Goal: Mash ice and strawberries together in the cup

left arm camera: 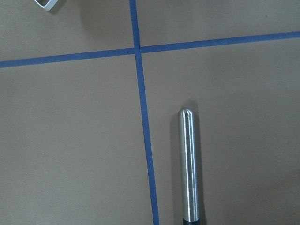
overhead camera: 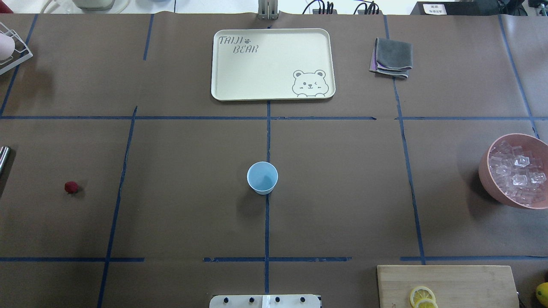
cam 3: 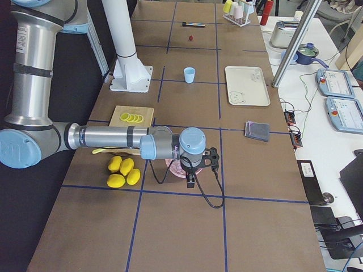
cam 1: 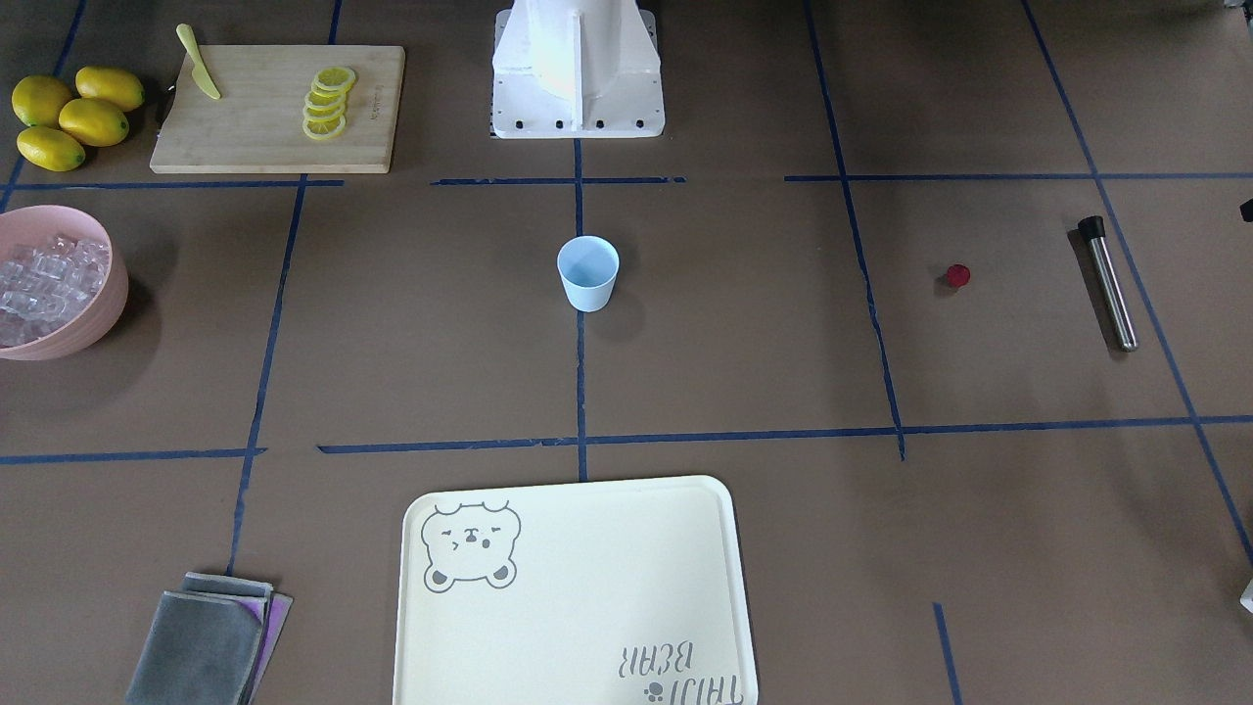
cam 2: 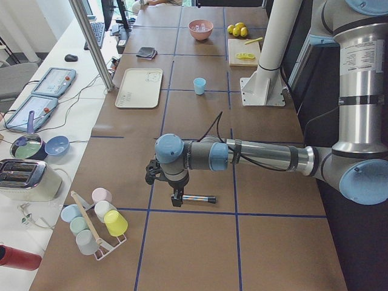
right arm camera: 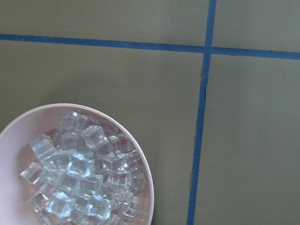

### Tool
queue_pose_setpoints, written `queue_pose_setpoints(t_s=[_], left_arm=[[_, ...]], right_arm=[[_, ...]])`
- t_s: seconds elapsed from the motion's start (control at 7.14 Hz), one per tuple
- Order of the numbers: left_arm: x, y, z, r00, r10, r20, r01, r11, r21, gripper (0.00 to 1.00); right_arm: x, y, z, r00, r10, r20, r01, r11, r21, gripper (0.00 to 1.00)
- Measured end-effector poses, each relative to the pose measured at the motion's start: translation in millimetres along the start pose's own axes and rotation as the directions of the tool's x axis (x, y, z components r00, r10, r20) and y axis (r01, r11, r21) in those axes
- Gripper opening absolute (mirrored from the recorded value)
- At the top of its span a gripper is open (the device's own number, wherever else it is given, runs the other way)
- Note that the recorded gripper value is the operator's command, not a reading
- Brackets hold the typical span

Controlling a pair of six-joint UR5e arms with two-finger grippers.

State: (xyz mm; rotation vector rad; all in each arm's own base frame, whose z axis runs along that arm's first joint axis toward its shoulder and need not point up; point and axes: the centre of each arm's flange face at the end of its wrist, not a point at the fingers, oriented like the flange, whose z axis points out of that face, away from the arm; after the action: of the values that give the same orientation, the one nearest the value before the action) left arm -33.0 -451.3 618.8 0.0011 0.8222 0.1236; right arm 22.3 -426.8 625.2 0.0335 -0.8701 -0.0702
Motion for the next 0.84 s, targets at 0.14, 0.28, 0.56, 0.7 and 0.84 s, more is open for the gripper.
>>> queue_pose_setpoints(t_s=[0.14,0.28,0.56,0.7,0.84], left_arm=[[0.4,0.2,-0.3,1.0,0.001,0.0,-0.001,1.0,0.001,1.0],[0.7,0.3,-0.6,1.0,0.002,0.0,-0.002,1.0,0.001,1.0],[0.8,0.3,-0.7,1.0,0.002,0.0,-0.002,1.0,0.002,1.0],[0.7,0.3,-0.6,1.0,0.002,0.0,-0.002,1.0,0.002,1.0],[0.6,0.3,-0.5,1.0,0.002,0.0,-0.002,1.0,0.002,1.0]], right_arm=[[-19.9,-4.6,3.1,0.999,0.031,0.007,-0.031,0.999,0.014,0.95],[-39.5,-7.3,9.2,0.999,0.052,0.014,-0.052,0.998,0.031,0.94],[-71.8,-8.4,31.0,0.999,0.037,0.007,-0.037,0.999,0.04,0.97],[-90.2,-8.8,44.5,1.0,0.027,-0.007,-0.027,0.999,0.044,0.97],[-105.0,-8.6,55.7,1.0,0.013,-0.02,-0.013,0.999,0.046,0.96]])
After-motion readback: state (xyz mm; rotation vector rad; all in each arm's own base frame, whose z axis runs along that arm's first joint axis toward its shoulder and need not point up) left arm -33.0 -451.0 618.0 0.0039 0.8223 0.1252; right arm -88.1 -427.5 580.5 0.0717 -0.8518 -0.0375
